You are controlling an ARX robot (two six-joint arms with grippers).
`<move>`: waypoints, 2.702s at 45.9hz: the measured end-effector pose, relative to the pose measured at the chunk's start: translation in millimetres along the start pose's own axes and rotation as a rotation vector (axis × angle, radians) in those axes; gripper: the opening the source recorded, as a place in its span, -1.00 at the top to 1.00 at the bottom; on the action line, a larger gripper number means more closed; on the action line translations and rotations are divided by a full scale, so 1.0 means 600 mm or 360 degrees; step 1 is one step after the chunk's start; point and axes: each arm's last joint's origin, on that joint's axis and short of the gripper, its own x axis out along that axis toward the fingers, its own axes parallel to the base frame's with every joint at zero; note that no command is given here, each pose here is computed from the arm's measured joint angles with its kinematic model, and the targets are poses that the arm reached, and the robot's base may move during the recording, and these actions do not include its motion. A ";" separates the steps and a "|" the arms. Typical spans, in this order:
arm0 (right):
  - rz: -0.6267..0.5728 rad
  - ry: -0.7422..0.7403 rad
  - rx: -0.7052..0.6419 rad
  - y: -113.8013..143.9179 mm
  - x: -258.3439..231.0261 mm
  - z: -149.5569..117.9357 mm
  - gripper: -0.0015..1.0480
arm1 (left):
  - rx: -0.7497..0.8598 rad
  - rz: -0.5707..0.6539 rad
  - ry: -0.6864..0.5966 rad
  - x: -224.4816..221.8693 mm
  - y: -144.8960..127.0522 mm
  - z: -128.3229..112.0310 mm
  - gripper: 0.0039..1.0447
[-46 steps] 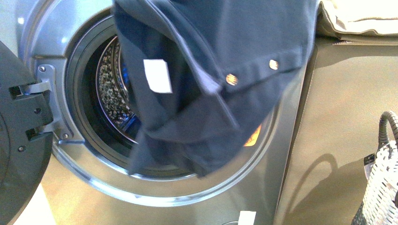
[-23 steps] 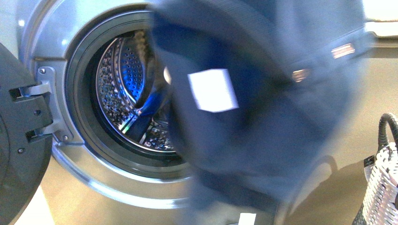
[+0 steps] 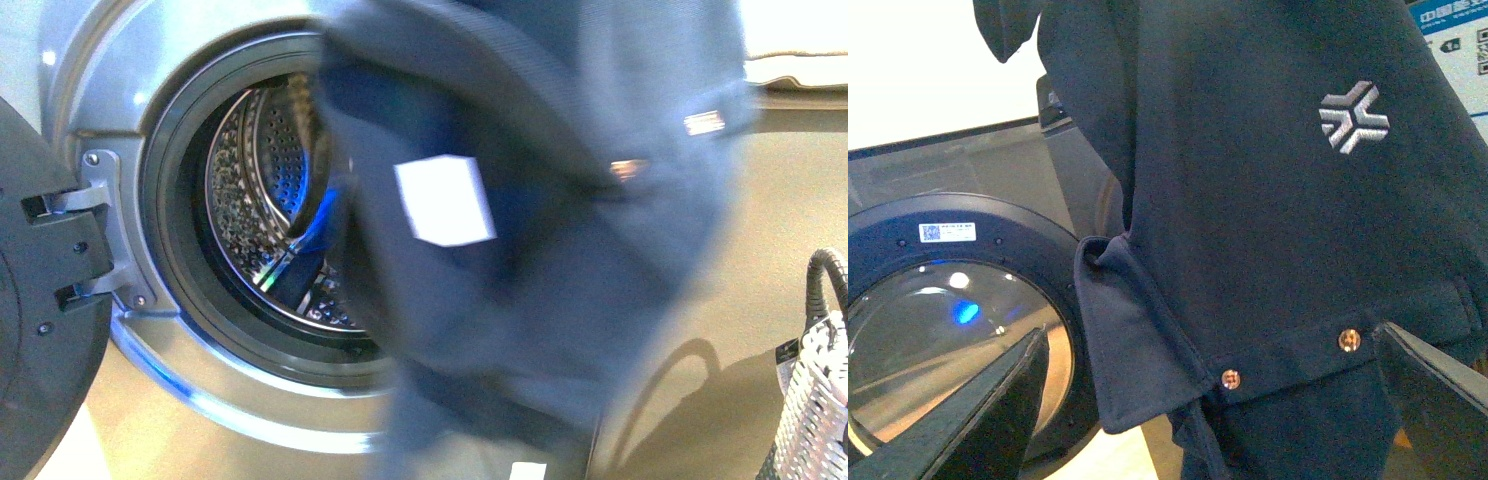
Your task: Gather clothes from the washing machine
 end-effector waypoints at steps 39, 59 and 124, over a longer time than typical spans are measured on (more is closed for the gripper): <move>-0.0026 0.0083 -0.0135 -0.052 0.278 -0.019 -0.86 | 0.0000 0.0035 0.0011 0.000 0.001 0.000 0.84; -0.0213 -0.0028 -0.0203 -0.049 0.317 -0.020 0.03 | 0.0003 0.0056 0.0002 0.000 0.002 0.001 0.84; -0.0863 -0.0945 -0.0751 -0.068 0.000 0.351 0.93 | 0.0015 0.0079 -0.0061 -0.002 0.003 0.009 -0.81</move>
